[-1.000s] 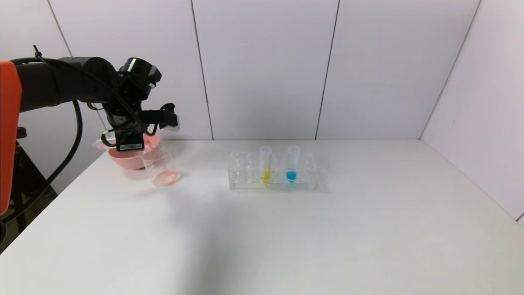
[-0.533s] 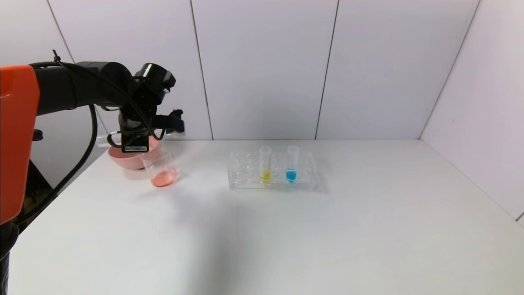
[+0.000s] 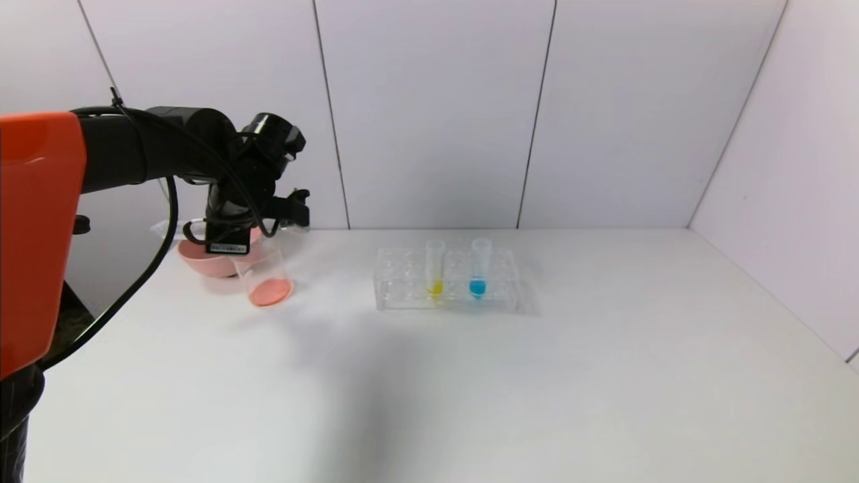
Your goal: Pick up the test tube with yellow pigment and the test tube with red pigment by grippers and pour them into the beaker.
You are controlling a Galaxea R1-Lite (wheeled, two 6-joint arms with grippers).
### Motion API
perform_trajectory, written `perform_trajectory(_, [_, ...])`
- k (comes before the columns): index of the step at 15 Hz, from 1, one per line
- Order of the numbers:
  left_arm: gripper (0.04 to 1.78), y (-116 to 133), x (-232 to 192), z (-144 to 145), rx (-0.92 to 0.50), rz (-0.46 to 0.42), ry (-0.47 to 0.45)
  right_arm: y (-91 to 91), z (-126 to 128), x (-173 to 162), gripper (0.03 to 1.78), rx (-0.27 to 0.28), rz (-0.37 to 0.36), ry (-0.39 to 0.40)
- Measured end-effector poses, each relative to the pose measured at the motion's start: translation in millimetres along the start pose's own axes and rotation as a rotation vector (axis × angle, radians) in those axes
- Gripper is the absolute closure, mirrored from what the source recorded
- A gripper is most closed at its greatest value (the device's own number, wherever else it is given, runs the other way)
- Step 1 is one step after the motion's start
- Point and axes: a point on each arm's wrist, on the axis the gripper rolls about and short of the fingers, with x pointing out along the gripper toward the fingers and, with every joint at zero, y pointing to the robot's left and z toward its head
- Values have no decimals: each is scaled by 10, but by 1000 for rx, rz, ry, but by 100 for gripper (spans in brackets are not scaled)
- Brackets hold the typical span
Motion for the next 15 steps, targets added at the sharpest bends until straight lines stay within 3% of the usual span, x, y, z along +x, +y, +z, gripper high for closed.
perform_trajectory(7, [140,68,-156,-119,-47,13,-53,0,0,0,10,0,0,0])
perform_trajectory(11, [140,136,-233,-319,-221,-72,-240,0,0,0,10,0,0,0])
perform_trajectory(15, [140,192,-379,-600,-559,-220,-446,0,0,0,10,0,0,0])
